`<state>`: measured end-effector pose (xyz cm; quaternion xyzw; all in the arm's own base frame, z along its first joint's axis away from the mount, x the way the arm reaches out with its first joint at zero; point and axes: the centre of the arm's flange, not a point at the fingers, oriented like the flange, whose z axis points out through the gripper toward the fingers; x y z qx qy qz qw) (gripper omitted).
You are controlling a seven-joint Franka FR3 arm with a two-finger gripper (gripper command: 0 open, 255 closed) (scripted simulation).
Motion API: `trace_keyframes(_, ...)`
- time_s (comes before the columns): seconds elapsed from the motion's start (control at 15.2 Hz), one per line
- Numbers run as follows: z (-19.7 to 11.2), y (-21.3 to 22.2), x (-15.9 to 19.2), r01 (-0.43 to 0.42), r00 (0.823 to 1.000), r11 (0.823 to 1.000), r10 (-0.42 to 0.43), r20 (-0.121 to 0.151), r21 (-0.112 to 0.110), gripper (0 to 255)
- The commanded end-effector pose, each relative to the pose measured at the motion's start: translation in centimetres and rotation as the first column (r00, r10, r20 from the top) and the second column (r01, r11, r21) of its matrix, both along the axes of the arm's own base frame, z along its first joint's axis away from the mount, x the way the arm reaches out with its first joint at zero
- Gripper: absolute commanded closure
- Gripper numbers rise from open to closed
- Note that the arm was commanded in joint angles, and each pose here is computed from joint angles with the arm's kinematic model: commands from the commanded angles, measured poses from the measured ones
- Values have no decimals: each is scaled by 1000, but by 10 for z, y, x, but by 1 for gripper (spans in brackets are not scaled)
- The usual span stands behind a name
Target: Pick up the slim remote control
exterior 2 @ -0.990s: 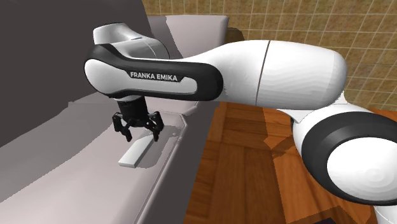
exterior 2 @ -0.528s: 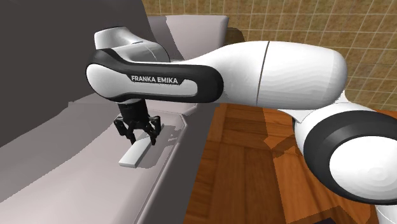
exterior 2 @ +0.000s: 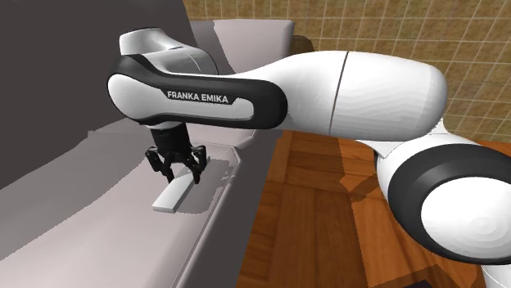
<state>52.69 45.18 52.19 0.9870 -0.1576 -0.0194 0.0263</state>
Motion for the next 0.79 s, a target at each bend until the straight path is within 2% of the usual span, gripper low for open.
trace_keyframes(0.0, 10, 0, 0, 0, 1000, 1000, 0, 0, 0, 255)
trace_keyframes(0.73, 68, 0, 0, 0, 1000, 1000, 0, 0, 0, 255)
